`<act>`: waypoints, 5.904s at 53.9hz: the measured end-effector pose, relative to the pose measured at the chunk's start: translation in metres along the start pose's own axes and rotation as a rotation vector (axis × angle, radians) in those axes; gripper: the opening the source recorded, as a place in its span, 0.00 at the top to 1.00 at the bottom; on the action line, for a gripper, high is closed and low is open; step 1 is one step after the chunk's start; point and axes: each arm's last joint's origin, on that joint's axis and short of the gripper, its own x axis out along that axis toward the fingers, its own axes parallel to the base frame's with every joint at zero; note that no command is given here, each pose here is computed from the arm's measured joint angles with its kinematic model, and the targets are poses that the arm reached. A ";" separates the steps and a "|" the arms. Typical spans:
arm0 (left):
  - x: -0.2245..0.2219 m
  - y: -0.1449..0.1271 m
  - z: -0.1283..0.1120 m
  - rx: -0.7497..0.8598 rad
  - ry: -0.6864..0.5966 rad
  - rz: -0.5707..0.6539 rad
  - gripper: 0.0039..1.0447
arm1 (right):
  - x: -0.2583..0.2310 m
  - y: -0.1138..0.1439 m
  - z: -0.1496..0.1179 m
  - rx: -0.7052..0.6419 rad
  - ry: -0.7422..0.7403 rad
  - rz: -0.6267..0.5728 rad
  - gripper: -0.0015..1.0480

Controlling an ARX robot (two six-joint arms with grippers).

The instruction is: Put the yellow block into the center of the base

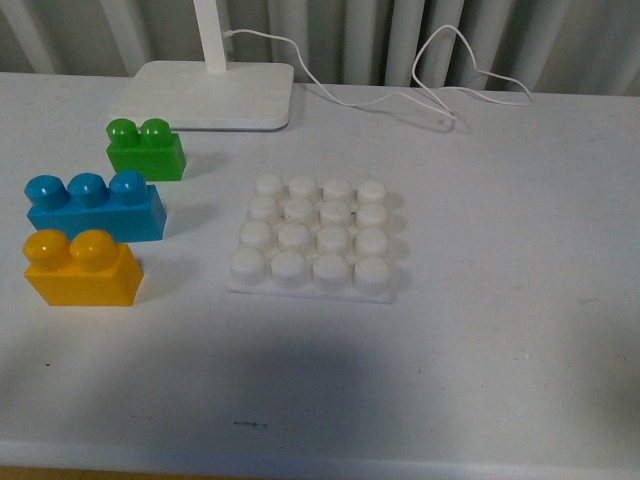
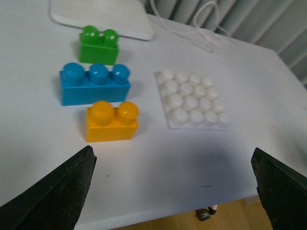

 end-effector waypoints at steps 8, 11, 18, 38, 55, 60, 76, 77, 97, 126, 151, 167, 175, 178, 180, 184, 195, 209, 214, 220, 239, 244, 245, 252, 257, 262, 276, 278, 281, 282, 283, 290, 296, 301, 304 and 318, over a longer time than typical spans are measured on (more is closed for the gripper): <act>0.017 0.011 0.001 -0.054 0.060 0.136 0.06 | 0.000 0.000 0.000 0.000 0.000 0.000 0.09; 0.024 0.014 0.001 -0.069 0.085 0.172 0.06 | 0.000 0.000 0.000 0.000 0.000 0.000 0.09; 0.042 0.012 0.002 -0.099 0.125 0.241 0.06 | 0.000 0.000 0.000 0.000 0.000 0.000 0.09; 0.081 -0.017 0.005 -0.071 0.187 0.297 0.06 | 0.000 0.000 0.000 0.000 0.000 0.000 0.09; 0.099 -0.026 0.007 -0.015 0.232 0.340 0.06 | 0.000 0.000 0.000 0.000 0.000 0.000 0.09; 0.105 -0.025 0.007 -0.003 0.229 0.335 0.06 | 0.000 0.000 0.000 0.000 0.000 0.000 0.09; 0.120 -0.019 0.004 0.027 0.246 0.354 0.06 | 0.000 0.000 0.000 0.000 0.000 0.000 0.09; 0.120 -0.019 0.004 0.027 0.247 0.355 0.06 | 0.000 0.000 0.000 0.000 0.000 0.000 0.09; 0.132 -0.017 -0.005 0.053 0.262 0.370 0.06 | 0.000 0.000 0.000 0.000 0.000 0.000 0.09; 0.145 -0.017 -0.013 0.103 0.280 0.385 0.06 | 0.000 0.000 0.000 0.000 0.000 0.000 0.09; 0.149 -0.018 -0.019 0.133 0.299 0.385 0.06 | 0.000 0.000 0.000 0.000 0.000 0.000 0.09; 0.149 -0.018 -0.020 0.135 0.302 0.387 0.06 | 0.000 0.000 0.000 0.000 0.000 0.000 0.09; 0.149 -0.017 -0.020 0.137 0.300 0.387 0.06 | 0.000 0.000 0.000 0.000 0.000 0.000 0.09; 0.149 -0.017 -0.020 0.138 0.300 0.388 0.12 | 0.000 0.000 0.000 0.000 0.000 0.000 0.09; 0.149 -0.017 -0.020 0.137 0.301 0.390 0.20 | 0.000 0.000 0.000 0.000 0.000 0.000 0.09; 0.149 -0.017 -0.020 0.137 0.301 0.392 0.32 | 0.000 0.000 0.000 0.000 0.000 0.000 0.09; 0.150 -0.015 -0.019 0.133 0.299 0.394 0.37 | 0.000 0.000 0.000 0.000 0.000 0.000 0.09; 0.135 -0.020 -0.012 0.128 0.311 0.374 0.37 | 0.000 0.000 0.000 0.000 0.000 0.000 0.09; 0.124 -0.029 -0.005 0.120 0.314 0.344 0.37 | 0.000 0.000 0.000 0.000 0.000 0.000 0.09; 0.118 -0.045 0.005 0.107 0.300 0.317 0.37 | 0.000 0.000 0.000 0.000 0.000 0.000 0.09; 0.146 -0.089 0.035 0.055 0.235 0.254 0.37 | 0.000 0.000 0.000 0.000 0.000 0.000 0.09; 0.155 -0.095 0.036 0.042 0.238 0.254 0.37 | 0.000 0.000 0.000 0.000 0.000 0.000 0.09; 0.156 -0.096 0.036 0.042 0.238 0.253 0.37 | 0.000 0.000 0.000 0.000 0.000 0.000 0.09; 0.169 -0.104 0.033 0.023 0.246 0.255 0.37 | 0.000 0.000 0.000 0.000 0.000 0.000 0.09; 0.176 -0.109 0.029 0.013 0.258 0.254 0.37 | 0.000 0.000 0.000 0.000 0.000 0.000 0.09; 0.182 -0.115 0.023 0.010 0.269 0.251 0.37 | 0.000 0.000 0.000 0.000 0.000 0.000 0.09; 0.195 -0.138 0.015 -0.003 0.270 0.242 0.37 | 0.000 0.000 0.000 0.000 0.000 0.000 0.09; 0.196 -0.141 0.014 -0.006 0.272 0.241 0.37 | 0.000 0.000 0.000 0.000 0.000 0.000 0.09; 0.198 -0.143 0.012 -0.009 0.275 0.240 0.37 | 0.000 0.000 0.000 0.000 0.000 0.000 0.09; 0.198 -0.144 0.012 -0.008 0.273 0.239 0.37 | 0.000 0.000 0.000 0.000 0.000 0.000 0.09; 0.199 -0.144 0.012 -0.009 0.274 0.237 0.37 | 0.000 0.000 0.000 0.000 0.000 0.000 0.09; 0.202 -0.145 0.009 -0.010 0.269 0.237 0.37 | 0.000 0.000 0.000 0.000 0.000 0.000 0.09; 0.206 -0.145 0.007 -0.009 0.268 0.240 0.37 | 0.000 0.000 0.000 0.000 0.000 0.000 0.09; 0.209 -0.146 0.006 -0.010 0.273 0.242 0.37 | 0.000 0.000 0.000 0.000 0.000 0.000 0.09; 0.210 -0.146 0.006 -0.012 0.274 0.241 0.37 | 0.000 0.000 0.000 0.000 0.000 0.000 0.09; 0.215 -0.149 0.014 -0.026 0.260 0.233 0.37 | 0.000 0.000 0.000 0.000 0.000 0.000 0.09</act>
